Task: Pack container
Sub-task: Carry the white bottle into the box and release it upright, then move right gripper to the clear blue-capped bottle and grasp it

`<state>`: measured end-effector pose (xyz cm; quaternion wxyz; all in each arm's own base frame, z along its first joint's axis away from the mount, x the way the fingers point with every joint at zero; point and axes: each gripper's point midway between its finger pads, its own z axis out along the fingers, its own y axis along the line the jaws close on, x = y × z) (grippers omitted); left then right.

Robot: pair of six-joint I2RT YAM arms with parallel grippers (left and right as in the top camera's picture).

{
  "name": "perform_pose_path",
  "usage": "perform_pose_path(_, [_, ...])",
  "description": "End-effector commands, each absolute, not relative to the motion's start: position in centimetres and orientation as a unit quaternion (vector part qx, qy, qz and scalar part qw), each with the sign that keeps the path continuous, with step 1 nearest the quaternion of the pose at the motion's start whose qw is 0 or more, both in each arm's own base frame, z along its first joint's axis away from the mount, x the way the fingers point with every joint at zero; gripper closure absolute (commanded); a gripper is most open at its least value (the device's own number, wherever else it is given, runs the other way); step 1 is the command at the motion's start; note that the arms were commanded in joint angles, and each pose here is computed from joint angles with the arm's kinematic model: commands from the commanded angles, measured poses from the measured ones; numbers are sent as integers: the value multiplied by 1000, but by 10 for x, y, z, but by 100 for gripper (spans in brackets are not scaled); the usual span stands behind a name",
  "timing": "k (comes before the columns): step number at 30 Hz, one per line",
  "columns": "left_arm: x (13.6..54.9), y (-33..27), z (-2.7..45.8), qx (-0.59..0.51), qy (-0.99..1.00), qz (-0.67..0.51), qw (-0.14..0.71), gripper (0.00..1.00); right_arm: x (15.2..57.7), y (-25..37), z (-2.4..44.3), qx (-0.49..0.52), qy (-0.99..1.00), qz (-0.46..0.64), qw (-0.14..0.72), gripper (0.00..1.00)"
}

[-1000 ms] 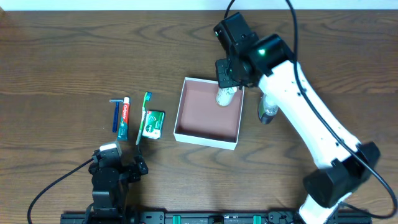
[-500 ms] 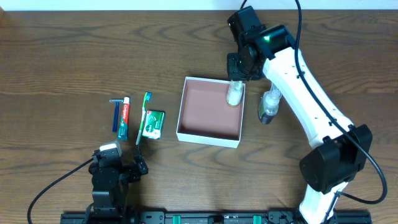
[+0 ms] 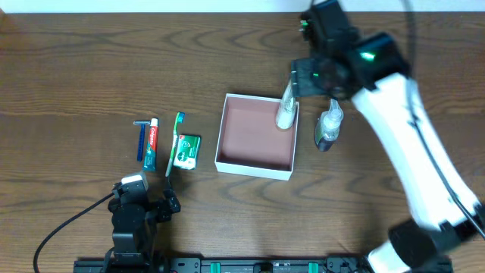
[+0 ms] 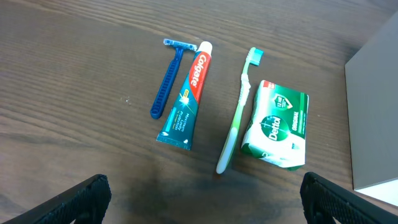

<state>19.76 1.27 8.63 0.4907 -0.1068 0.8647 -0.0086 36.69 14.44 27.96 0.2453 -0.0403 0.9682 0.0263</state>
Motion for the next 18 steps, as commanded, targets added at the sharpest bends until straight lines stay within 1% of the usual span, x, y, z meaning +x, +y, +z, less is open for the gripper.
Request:
perform_pose_path(1, [198, 13, 82, -105, 866, -6, 488, 2, 362, 107, 294, -11, 966, -17, 257, 26])
perform_pose_path(5, [198, 13, 82, -105, 866, -6, 488, 2, 363, 89, 266, 8, 977, -34, 211, 26])
perform_pose_path(10, [198, 13, 82, -105, 866, -7, 488, 2, 365, 78, 210, 20, 987, -57, 146, 25])
perform_pose_path(12, [198, 13, 82, -105, 866, -7, 488, 2, 362, 82, 189, 16, 991, -48, 120, 25])
perform_pose_path(18, [198, 13, 82, -105, 866, -7, 488, 2, 357, 85, 151, 8, 995, -47, 87, 24])
